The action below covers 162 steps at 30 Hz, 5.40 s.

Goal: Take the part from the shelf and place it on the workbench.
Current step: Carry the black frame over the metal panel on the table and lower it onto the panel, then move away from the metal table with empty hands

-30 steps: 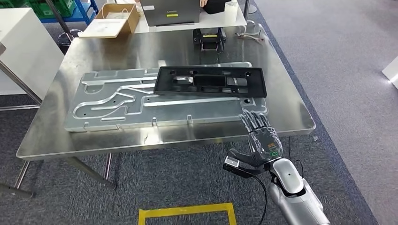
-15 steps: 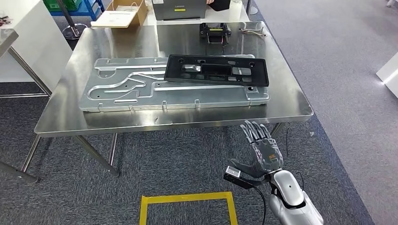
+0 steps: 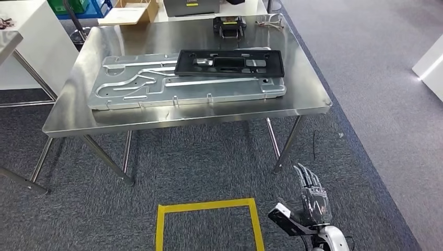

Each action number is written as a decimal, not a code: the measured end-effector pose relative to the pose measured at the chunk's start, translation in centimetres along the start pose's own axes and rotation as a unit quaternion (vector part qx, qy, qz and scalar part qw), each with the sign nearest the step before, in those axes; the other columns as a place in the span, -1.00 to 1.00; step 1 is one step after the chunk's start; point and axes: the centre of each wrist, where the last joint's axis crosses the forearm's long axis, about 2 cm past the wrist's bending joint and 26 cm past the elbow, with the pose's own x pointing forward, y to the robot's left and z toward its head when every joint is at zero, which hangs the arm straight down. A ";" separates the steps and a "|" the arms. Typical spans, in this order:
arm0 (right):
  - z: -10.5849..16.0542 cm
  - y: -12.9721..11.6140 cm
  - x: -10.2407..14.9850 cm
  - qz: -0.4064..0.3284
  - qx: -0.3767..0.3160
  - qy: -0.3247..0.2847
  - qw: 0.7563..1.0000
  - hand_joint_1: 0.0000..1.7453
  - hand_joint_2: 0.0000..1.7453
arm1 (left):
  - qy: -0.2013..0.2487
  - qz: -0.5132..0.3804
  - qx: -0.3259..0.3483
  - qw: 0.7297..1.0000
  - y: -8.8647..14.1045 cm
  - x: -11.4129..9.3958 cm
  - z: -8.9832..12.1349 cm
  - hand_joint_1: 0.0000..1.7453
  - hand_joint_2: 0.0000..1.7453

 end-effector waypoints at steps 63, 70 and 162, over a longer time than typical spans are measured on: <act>23.8 7.3 -6.6 -0.362 0.116 0.619 0.688 -1.00 -1.00 | -0.004 0.049 0.038 0.998 -2.3 0.2 0.6 -1.00 -1.00; 24.6 8.5 -5.1 -0.340 0.187 0.658 0.646 -1.00 -1.00 | -0.002 0.044 0.039 0.998 -2.2 0.2 0.6 -1.00 -1.00; 23.1 9.9 -4.3 -0.411 0.253 0.549 0.683 -1.00 -1.00 | 0.028 -0.056 0.039 0.997 0.8 2.3 -1.6 -1.00 -1.00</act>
